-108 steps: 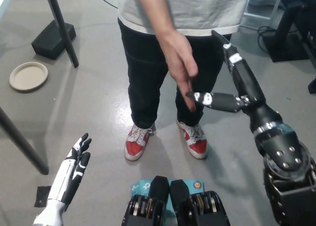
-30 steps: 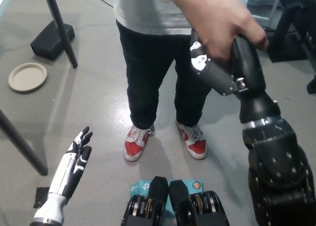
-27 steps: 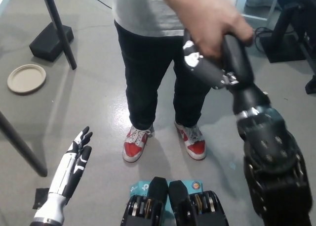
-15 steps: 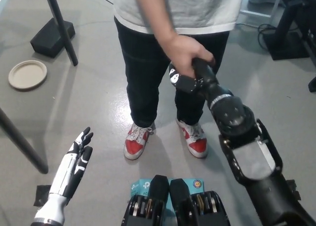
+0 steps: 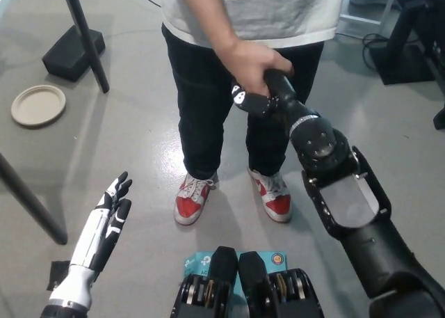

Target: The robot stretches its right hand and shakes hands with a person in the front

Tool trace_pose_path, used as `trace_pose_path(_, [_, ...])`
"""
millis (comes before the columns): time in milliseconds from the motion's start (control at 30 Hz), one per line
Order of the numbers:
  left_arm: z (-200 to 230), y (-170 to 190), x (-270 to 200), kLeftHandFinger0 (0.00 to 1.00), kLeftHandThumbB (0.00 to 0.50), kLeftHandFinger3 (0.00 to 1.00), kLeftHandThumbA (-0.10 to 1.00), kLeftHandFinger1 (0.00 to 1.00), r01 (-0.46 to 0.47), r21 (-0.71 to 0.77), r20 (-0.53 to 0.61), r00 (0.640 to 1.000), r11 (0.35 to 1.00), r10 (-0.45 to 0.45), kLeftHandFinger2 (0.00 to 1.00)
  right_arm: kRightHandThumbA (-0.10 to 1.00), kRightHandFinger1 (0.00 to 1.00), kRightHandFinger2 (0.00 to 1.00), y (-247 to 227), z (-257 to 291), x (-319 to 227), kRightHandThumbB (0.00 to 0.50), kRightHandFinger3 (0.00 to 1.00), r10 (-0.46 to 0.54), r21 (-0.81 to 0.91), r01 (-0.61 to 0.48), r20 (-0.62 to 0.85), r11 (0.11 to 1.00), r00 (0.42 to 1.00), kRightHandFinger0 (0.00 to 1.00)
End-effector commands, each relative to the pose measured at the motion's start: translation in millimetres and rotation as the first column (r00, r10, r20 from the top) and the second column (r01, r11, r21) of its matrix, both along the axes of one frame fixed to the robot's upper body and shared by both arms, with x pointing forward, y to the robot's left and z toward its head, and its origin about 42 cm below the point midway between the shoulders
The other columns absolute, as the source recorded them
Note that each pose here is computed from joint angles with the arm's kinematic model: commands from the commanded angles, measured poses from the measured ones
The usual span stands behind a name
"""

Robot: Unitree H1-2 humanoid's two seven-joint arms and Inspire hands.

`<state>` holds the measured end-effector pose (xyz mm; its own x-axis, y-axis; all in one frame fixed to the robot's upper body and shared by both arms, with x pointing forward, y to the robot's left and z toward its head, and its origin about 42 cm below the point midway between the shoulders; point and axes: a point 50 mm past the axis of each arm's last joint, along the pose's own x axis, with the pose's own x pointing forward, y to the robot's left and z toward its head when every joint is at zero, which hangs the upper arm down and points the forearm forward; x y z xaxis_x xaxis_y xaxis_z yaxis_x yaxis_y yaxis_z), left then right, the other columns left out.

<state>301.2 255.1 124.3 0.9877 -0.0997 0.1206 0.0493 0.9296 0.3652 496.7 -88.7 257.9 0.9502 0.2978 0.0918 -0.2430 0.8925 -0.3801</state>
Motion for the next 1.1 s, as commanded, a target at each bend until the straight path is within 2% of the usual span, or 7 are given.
trace_pose_path(0, [16.5,3.3,5.7,1.0,0.041,1.0,1.0,1.0,0.003,0.012,0.057,0.998,1.0,-0.003,1.0,0.25,1.0,1.0,-3.6,87.9,-40.7,0.243,1.0,0.07,0.047,-0.087,0.281,0.995,0.957,1.0])
trace_pose_path(167, [14.0,4.4,5.2,1.0,0.019,1.0,1.0,1.0,0.0,0.0,0.055,0.999,1.0,0.0,1.0,0.24,1.0,1.0,-15.0,138.3,-109.5,0.255,1.0,0.132,0.119,-0.217,0.491,0.969,0.861,1.0])
trace_pose_path(200, [12.6,4.9,3.6,1.0,0.018,1.0,1.0,1.0,-0.006,0.011,0.048,0.999,1.0,0.005,1.0,0.42,1.0,1.0,-23.9,164.9,-153.8,0.268,1.0,0.149,0.127,-0.275,0.595,0.953,0.79,1.0])
trace_pose_path(467, [11.3,4.0,3.8,1.0,0.004,1.0,1.0,1.0,-0.002,0.019,0.056,0.998,1.0,0.001,1.0,0.27,1.0,1.0,-37.9,190.8,-231.4,0.252,1.0,0.214,0.093,-0.426,0.758,0.9,0.616,1.0])
trace_pose_path(600, [11.0,4.0,3.9,1.0,0.017,1.0,1.0,1.0,-0.005,0.022,0.049,0.999,1.0,0.003,1.0,0.27,1.0,1.0,-37.1,188.9,-228.8,0.252,1.0,0.217,0.087,-0.418,0.75,0.904,0.625,1.0])
trace_pose_path(867, [12.2,1.8,5.1,1.0,0.014,1.0,1.0,1.0,0.003,0.003,0.059,0.998,1.0,-0.003,1.0,0.28,1.0,1.0,-16.3,118.0,-80.6,0.246,1.0,0.152,0.021,-0.172,0.366,0.985,0.918,1.0])
trace_pose_path(1067, [13.0,-0.4,6.3,1.0,0.037,1.0,1.0,1.0,0.003,0.013,0.057,0.998,1.0,-0.004,1.0,0.33,1.0,1.0,-6.8,68.0,-12.4,0.255,1.0,0.067,-0.07,-0.058,0.135,0.996,0.989,1.0])
